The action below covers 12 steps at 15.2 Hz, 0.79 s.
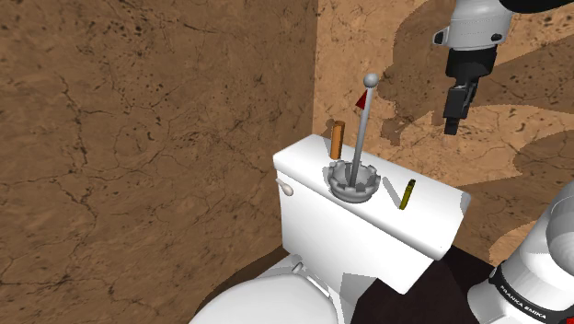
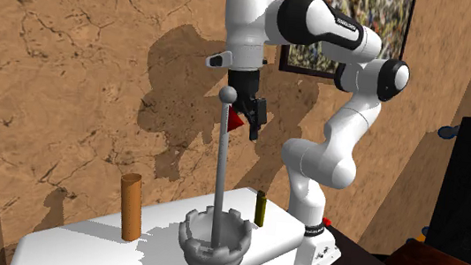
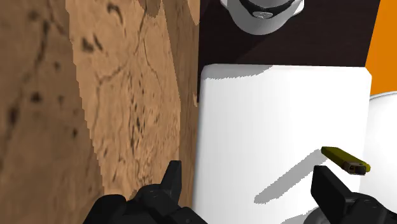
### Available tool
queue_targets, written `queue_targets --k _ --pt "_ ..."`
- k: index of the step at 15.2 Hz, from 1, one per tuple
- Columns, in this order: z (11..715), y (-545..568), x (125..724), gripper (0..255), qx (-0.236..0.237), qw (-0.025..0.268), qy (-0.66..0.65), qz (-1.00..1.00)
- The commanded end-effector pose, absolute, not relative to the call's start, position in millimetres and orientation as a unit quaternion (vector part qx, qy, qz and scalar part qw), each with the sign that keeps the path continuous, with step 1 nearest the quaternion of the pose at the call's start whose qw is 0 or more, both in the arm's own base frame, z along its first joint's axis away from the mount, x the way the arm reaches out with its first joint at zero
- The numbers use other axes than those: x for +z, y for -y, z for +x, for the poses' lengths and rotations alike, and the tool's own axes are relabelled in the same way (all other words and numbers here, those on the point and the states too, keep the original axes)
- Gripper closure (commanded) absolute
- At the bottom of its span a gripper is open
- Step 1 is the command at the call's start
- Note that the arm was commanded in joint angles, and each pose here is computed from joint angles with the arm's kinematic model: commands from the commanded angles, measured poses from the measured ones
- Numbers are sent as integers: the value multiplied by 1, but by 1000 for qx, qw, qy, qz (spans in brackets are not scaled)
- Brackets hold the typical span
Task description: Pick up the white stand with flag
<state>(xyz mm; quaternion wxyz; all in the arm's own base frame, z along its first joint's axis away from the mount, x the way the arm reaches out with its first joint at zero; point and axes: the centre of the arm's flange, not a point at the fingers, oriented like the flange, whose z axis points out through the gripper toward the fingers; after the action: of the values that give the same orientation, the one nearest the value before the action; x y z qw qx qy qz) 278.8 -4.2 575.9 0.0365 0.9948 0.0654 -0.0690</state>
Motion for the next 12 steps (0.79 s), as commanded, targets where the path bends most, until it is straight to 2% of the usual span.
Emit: queue_targets --k 1,12 --pt "279 4 576 0 -69 36 -65 995" --pt "353 -103 655 0 -63 88 -156 982"
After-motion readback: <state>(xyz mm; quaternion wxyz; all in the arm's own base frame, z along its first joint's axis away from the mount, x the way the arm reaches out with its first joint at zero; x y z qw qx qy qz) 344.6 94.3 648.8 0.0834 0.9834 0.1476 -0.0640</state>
